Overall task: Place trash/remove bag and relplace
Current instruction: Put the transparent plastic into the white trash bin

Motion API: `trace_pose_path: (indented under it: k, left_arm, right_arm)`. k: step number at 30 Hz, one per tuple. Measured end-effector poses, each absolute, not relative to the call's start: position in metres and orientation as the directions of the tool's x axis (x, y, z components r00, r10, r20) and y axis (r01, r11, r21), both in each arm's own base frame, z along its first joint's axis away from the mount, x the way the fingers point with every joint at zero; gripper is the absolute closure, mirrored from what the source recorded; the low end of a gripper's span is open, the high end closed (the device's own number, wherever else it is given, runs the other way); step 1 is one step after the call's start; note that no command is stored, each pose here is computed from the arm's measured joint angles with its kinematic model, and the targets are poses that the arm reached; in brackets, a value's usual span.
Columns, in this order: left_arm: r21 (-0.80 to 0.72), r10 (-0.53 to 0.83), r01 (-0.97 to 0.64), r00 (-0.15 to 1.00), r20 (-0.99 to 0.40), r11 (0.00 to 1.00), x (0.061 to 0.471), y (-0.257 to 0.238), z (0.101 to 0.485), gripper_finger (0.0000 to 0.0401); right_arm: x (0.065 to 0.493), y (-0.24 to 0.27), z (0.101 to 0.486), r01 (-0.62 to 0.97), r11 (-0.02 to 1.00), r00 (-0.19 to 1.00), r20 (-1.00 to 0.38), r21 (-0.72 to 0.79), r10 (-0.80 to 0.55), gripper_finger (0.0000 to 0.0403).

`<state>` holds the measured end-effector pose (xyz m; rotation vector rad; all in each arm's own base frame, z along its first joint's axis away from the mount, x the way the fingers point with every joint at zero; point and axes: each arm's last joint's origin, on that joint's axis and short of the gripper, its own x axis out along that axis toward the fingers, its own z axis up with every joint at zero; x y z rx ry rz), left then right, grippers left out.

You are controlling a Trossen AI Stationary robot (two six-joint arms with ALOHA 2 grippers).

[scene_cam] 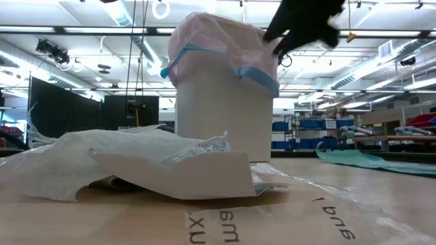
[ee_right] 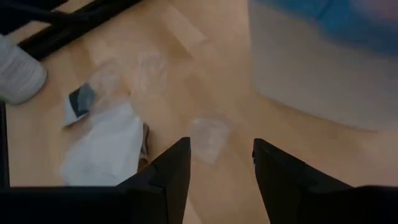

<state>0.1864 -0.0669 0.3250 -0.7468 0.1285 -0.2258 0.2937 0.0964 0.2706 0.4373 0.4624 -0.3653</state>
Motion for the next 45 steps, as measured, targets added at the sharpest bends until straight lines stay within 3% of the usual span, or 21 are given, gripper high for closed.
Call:
trace_pose_path:
  k: [8, 20, 28, 31, 33, 35, 39, 45]
  left_arm:
    - [-0.679, -0.197, 0.025, 0.964, -0.178, 0.733, 0.174, -0.061, 0.315, 0.0400]
    - [-0.549, -0.092, -0.264, 0.839, -0.536, 0.793, 0.158, -0.053, 0.281, 0.0400]
    - [-0.512, -0.080, -0.287, 0.810, -0.580, 0.810, 0.155, -0.052, 0.276, 0.0400]
    - [-0.500, -0.080, -0.278, 0.810, -0.581, 0.820, 0.155, -0.052, 0.276, 0.0400]
    - [-0.497, -0.079, -0.278, 0.809, -0.583, 0.822, 0.155, -0.052, 0.276, 0.0400]
    - [-0.497, -0.079, -0.278, 0.809, -0.583, 0.822, 0.155, -0.052, 0.276, 0.0400]
    - [-0.484, -0.077, -0.275, 0.804, -0.589, 0.831, 0.154, -0.052, 0.276, 0.0400]
    - [-0.457, -0.046, -0.289, 0.803, -0.594, 0.841, 0.154, -0.051, 0.275, 0.0400]
  right_arm:
    - [0.354, 0.089, 0.221, 0.383, 0.845, 0.802, -0.588, 0.372, -0.105, 0.0239]
    - [0.397, 0.075, 0.185, 0.501, 0.835, 0.635, -0.753, 0.229, -0.174, 0.0236]
    - [0.404, 0.077, 0.148, 0.566, 0.793, 0.552, -0.818, 0.225, -0.162, 0.0239]
    - [0.402, 0.077, 0.141, 0.612, 0.757, 0.518, -0.840, 0.231, -0.162, 0.0283]
    - [0.400, 0.078, 0.140, 0.631, 0.742, 0.498, -0.852, 0.229, -0.161, 0.0351]
    - [0.398, 0.083, 0.143, 0.623, 0.747, 0.505, -0.849, 0.234, -0.155, 0.0387]
    - [0.390, 0.096, 0.163, 0.596, 0.754, 0.540, -0.833, 0.278, -0.119, 0.0401]
    - [0.367, 0.117, 0.227, 0.532, 0.777, 0.627, -0.773, 0.335, -0.096, 0.0403]
